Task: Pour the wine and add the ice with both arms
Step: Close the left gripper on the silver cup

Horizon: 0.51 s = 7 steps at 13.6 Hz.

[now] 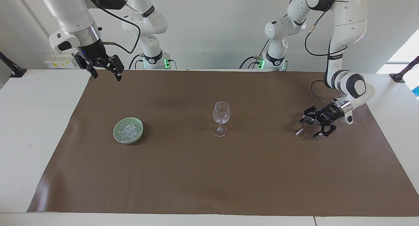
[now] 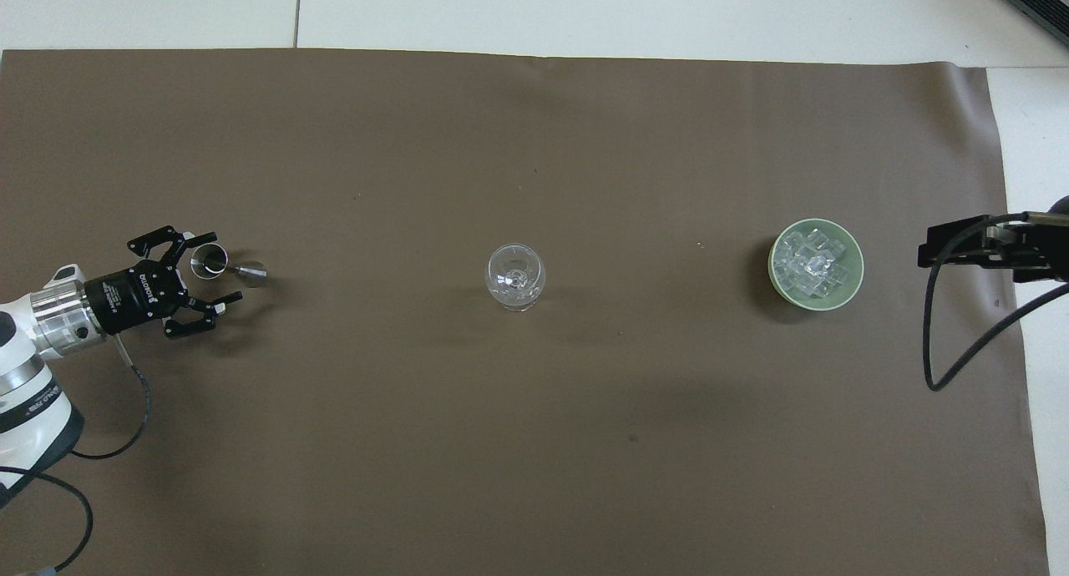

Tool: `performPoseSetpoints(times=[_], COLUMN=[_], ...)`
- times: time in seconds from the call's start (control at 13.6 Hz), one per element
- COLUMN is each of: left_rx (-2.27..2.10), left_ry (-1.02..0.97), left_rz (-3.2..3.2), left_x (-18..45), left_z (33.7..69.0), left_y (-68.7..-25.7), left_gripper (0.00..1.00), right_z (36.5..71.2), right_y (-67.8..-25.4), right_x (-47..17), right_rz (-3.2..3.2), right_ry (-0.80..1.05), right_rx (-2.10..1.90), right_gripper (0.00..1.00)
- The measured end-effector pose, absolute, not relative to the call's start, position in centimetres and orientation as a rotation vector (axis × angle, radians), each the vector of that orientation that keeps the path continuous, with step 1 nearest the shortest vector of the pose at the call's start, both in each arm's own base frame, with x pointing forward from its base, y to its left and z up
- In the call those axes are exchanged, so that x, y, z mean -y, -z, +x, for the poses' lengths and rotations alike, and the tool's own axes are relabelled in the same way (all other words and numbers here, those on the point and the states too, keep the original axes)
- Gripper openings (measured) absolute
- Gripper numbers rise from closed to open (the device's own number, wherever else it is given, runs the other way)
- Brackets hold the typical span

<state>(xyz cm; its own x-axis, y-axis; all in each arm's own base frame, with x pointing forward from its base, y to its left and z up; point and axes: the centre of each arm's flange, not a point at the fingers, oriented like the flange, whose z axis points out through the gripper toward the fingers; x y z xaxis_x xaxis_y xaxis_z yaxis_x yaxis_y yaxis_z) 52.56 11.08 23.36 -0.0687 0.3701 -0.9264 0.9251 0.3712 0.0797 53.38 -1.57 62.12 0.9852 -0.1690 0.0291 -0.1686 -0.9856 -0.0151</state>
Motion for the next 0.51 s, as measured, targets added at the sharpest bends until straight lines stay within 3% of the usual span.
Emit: performPoseSetpoints(times=[0.51], left_rx=[-1.634], left_ry=[0.701], left_rz=[1.064], left_x=[-10.0], left_z=[51.3], left_y=[-21.9], left_gripper=[0.99], right_z=[53.4], right_y=[-62.1], right_x=[1.6], right_rz=[-3.117], right_ry=[0.047], right_rx=[-0.265], right_gripper=[1.00])
